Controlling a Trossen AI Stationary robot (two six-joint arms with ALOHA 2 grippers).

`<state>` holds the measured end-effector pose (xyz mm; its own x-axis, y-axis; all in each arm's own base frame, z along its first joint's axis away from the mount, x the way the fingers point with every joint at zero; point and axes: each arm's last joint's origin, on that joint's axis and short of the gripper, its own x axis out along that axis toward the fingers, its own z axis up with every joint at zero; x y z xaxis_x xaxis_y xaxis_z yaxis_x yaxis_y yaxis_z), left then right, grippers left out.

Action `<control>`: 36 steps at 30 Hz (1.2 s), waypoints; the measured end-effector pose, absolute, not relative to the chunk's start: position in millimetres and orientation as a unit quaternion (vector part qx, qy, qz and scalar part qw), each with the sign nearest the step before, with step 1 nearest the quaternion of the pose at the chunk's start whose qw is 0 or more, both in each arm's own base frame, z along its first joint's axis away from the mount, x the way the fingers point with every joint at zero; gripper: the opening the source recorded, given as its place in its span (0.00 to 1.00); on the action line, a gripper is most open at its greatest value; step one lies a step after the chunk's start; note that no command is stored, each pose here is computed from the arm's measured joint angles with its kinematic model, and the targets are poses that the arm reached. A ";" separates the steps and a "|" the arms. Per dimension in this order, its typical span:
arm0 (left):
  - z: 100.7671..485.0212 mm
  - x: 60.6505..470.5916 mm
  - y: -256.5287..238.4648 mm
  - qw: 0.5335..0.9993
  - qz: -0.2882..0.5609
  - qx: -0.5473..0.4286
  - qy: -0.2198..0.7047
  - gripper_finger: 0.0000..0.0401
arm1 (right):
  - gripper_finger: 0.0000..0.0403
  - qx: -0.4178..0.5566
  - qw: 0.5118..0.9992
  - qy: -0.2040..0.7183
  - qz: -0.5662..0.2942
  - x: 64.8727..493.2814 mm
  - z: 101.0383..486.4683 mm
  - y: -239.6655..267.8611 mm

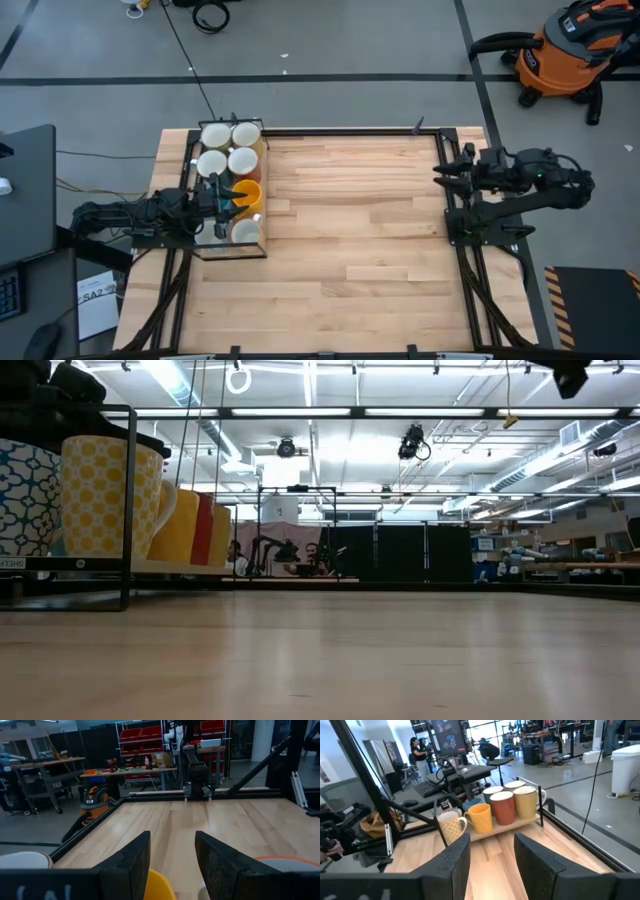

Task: Place coffee mugs
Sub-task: Return to Home Position

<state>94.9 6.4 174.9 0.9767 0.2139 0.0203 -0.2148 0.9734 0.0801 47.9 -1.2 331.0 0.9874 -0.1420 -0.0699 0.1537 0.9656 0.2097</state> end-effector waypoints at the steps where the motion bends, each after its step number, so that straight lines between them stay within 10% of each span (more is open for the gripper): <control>1: 174.9 94.9 6.4 0.993 0.108 0.041 -0.006 0.40 | 0.39 0.108 0.991 0.026 -0.074 44.0 330.0 -1.8; 36: 174.8 95.0 6.4 0.993 0.108 0.039 -0.006 0.40 | 0.39 0.106 0.987 -0.026 -0.116 88.0 193.7 2.1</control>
<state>95.0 6.4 174.8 0.9766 0.2142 0.0205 -0.2152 0.9736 0.0766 88.0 2.1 193.7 0.9717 -0.2346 0.0274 0.2235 0.9506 0.2155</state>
